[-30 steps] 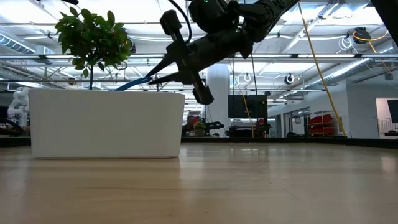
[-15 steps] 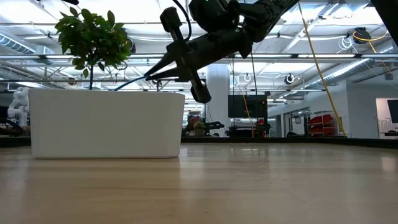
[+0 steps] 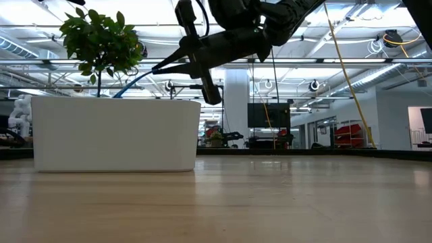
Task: Nest measuring cups in basket
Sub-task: Stack the blue measuring cup on top of the red measuring cup in the white bin
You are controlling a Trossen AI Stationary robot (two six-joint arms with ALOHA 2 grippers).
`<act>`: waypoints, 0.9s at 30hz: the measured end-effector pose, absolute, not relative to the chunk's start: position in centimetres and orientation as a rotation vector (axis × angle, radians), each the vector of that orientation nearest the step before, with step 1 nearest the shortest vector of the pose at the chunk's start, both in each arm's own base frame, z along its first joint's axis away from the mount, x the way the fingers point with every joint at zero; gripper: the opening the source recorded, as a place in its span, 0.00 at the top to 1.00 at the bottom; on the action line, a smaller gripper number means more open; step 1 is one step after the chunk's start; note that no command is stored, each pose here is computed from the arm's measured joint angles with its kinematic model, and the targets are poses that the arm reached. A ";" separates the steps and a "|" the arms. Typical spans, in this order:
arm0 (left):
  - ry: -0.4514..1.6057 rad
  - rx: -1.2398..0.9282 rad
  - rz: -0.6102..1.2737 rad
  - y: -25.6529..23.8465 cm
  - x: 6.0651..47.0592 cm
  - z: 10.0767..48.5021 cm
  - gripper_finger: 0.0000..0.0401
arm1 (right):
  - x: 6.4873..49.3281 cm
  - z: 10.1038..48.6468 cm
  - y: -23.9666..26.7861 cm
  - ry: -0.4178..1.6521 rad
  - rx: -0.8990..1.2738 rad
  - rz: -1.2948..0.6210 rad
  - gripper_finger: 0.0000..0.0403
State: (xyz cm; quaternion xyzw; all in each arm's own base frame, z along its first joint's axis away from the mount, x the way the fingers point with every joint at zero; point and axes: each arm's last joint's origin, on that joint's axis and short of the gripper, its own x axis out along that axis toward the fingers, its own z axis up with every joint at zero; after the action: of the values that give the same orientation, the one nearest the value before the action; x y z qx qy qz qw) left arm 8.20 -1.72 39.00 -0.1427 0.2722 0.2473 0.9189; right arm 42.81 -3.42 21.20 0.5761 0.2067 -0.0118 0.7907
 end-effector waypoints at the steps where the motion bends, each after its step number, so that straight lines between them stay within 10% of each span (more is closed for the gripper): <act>1: 0.559 -0.294 0.508 -1.7 8.2 39.0 0.58 | 42.8 21.2 -3.3 0.446 1.242 -0.024 1.00; 27: 0.556 -0.268 0.514 -1.7 8.2 39.0 0.58 | 43.2 21.9 -1.0 0.397 1.325 0.024 1.00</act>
State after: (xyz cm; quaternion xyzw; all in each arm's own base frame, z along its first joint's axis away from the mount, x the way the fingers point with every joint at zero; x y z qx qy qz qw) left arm 8.20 -1.68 39.02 -0.1305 0.2707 0.2501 0.9204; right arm 43.21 -1.01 21.94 0.6109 0.1829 0.0109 0.7702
